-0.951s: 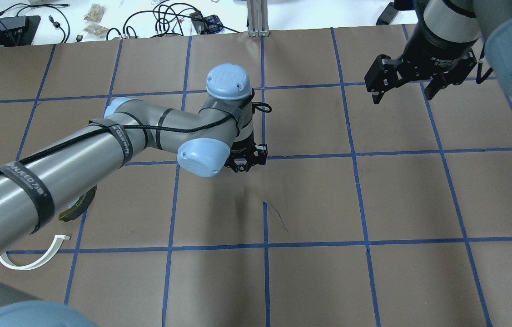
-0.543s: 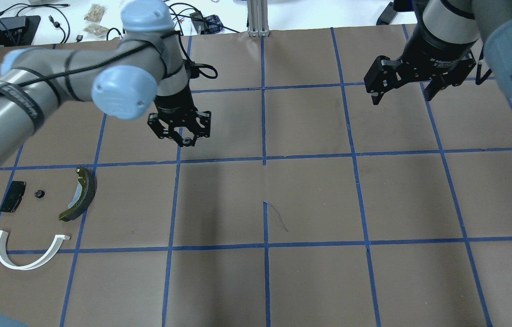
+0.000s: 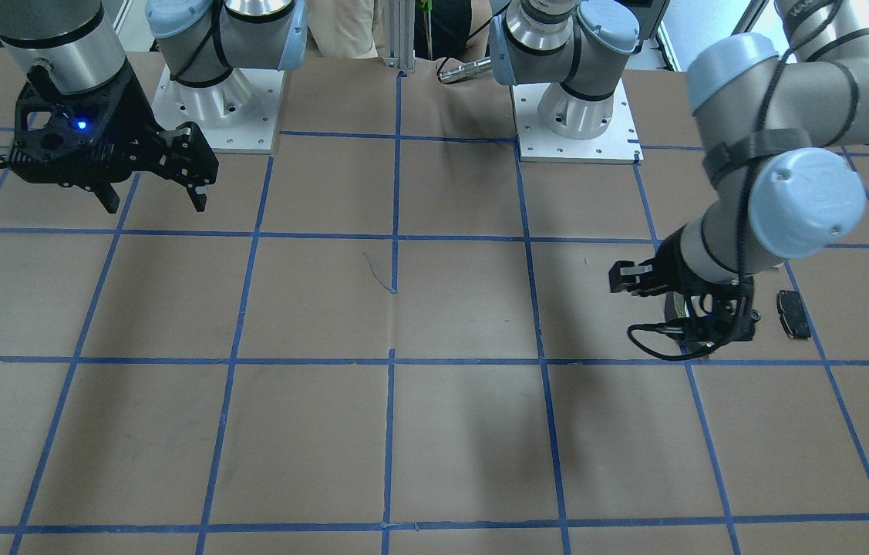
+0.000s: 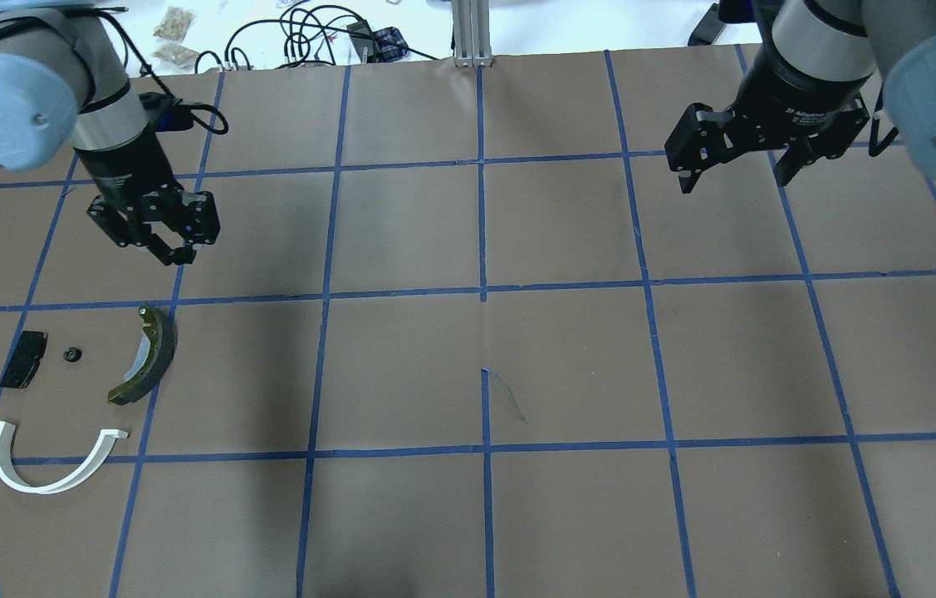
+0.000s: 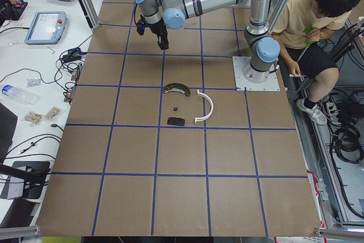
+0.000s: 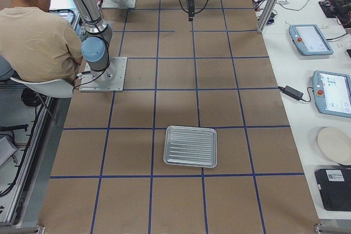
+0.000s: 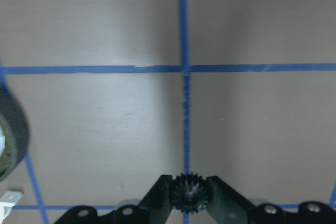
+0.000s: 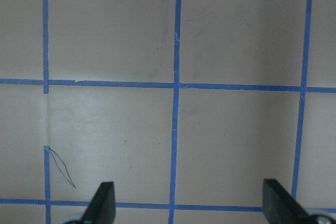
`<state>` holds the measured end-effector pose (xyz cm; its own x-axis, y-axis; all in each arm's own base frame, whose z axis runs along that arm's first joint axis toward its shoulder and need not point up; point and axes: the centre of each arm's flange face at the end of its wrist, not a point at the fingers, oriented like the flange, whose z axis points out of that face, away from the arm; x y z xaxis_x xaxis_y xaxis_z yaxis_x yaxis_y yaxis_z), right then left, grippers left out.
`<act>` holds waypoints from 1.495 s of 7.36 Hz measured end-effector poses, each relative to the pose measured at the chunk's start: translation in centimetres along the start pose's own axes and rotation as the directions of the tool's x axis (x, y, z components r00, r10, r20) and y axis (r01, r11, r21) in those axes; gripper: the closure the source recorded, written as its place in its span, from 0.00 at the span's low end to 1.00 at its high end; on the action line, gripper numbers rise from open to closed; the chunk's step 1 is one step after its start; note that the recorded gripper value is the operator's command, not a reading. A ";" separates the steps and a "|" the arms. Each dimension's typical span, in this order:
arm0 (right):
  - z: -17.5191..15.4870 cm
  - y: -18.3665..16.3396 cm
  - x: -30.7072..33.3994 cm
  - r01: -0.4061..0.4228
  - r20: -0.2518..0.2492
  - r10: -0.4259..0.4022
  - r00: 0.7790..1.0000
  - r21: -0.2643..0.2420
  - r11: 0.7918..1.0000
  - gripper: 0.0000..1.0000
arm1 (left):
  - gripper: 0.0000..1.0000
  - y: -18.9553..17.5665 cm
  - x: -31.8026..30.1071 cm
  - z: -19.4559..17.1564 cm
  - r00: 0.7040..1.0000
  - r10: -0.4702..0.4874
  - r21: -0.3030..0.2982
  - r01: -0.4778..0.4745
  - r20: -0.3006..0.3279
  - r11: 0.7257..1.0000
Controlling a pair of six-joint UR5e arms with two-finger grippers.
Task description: Place bearing gear from tray to pile
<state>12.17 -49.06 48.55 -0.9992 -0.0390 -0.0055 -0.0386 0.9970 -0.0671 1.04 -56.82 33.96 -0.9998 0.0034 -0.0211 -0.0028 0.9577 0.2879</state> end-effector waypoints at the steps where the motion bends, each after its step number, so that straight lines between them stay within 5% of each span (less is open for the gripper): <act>1: 0.0 0.0 0.0 -0.001 0.001 0.001 1.000 0.000 1.000 0.00 | 1.00 -0.2 -4.2 1.9 1.000 0.003 0.004 -0.003 0.005 1.000; 4: 0.0 0.0 0.0 0.000 -0.003 0.000 1.000 0.000 1.000 0.00 | 1.00 0.0 -12.3 9.1 0.993 0.102 0.120 -0.109 0.064 0.987; 7: 0.0 0.0 0.1 -0.003 -0.003 0.003 1.000 -0.004 1.000 0.00 | 1.00 1.6 -17.3 16.6 0.984 0.163 0.145 -0.173 0.077 0.974; 8: 0.1 0.0 0.1 -0.003 -0.003 0.003 1.000 -0.004 1.000 0.00 | 0.89 1.8 -17.9 17.5 0.983 0.163 0.148 -0.174 0.081 0.974; 9: 0.1 0.0 0.1 -0.002 -0.003 0.002 1.000 -0.004 1.000 0.00 | 0.06 1.9 -18.2 17.8 0.983 0.162 0.147 -0.173 0.082 0.974; 11: 0.1 0.0 0.1 -0.002 -0.004 0.002 1.000 -0.005 1.000 0.00 | 0.00 1.9 -18.5 17.7 0.984 0.155 0.151 -0.167 0.085 0.974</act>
<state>12.06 -49.10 48.44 -0.9993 -0.0371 -0.0021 -0.0369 0.9974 -0.0623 19.86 -49.98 17.99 -0.9826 0.1764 -0.0575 0.1670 0.9760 0.1400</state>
